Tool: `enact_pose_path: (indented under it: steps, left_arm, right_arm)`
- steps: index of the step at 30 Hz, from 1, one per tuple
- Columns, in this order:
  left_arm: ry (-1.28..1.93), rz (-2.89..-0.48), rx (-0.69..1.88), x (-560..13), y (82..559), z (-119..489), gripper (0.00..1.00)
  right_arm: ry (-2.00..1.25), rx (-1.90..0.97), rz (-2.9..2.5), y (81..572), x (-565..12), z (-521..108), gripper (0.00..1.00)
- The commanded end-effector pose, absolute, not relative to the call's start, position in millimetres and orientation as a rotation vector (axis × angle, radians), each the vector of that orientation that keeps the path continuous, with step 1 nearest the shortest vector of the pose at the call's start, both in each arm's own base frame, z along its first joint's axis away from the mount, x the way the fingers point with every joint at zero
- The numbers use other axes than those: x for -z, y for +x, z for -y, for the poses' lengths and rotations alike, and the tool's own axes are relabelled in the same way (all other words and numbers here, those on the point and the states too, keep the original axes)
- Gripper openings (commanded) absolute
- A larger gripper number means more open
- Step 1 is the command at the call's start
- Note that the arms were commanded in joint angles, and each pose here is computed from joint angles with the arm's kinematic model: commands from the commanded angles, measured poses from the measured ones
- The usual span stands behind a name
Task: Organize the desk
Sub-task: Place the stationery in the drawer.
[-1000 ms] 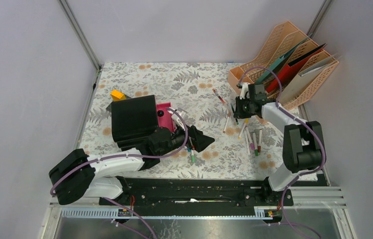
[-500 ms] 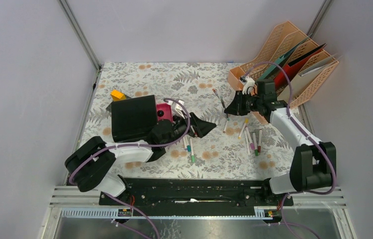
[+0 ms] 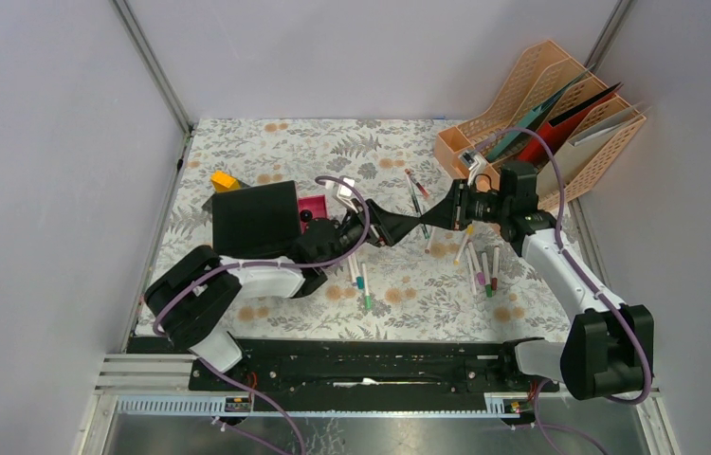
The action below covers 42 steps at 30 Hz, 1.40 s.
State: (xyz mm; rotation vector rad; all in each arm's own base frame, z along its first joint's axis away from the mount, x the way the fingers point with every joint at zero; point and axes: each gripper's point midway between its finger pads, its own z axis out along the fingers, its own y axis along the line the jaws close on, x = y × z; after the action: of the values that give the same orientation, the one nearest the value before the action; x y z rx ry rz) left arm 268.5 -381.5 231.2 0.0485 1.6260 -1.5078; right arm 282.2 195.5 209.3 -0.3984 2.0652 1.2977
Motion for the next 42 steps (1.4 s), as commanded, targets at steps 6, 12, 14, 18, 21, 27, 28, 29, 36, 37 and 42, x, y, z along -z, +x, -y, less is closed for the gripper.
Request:
enact_pose_path:
  steps: [6,12,14,18,21,27,28,29,36,37,42]
  left_arm:
    - [-0.025,-1.472,1.555,-270,290,391,0.80]
    - [-0.022,-1.468,1.556,-273,295,397,0.71]
    - [-0.022,-1.474,1.556,-271,295,397,0.66]
    - [-0.026,-1.483,1.550,-269,296,398,0.59]
    - [-0.013,-1.487,1.552,-269,297,400,0.51]
    - [0.009,-1.496,1.569,-270,296,405,0.28]
    - [0.013,-1.498,1.571,-269,296,406,0.24]
    - [0.016,-1.497,1.571,-270,295,406,0.20]
    - [0.046,-1.482,1.570,-273,290,403,0.00]
    - [0.050,-1.480,1.568,-274,289,401,0.00]
    - [0.070,-1.480,1.539,-275,283,393,0.00]
  right_arm:
    - [-0.476,-1.395,-1.958,274,-231,-203,0.00]
    - [-0.470,-1.397,-1.969,275,-227,-203,0.00]
    - [-0.468,-1.399,-1.973,275,-225,-203,0.00]
    - [-0.469,-1.407,-1.977,275,-224,-204,0.00]
    - [-0.471,-1.409,-1.976,274,-224,-204,0.00]
    - [-0.474,-1.406,-1.975,274,-224,-205,0.00]
    - [-0.478,-1.405,-1.973,274,-224,-205,0.00]
    - [-0.479,-1.404,-1.972,274,-225,-205,0.00]
    - [-0.533,-1.393,-1.948,271,-223,-205,0.41]
    - [-0.545,-1.389,-1.941,270,-223,-205,0.49]
    - [-0.672,-1.358,-1.885,260,-225,-204,0.75]
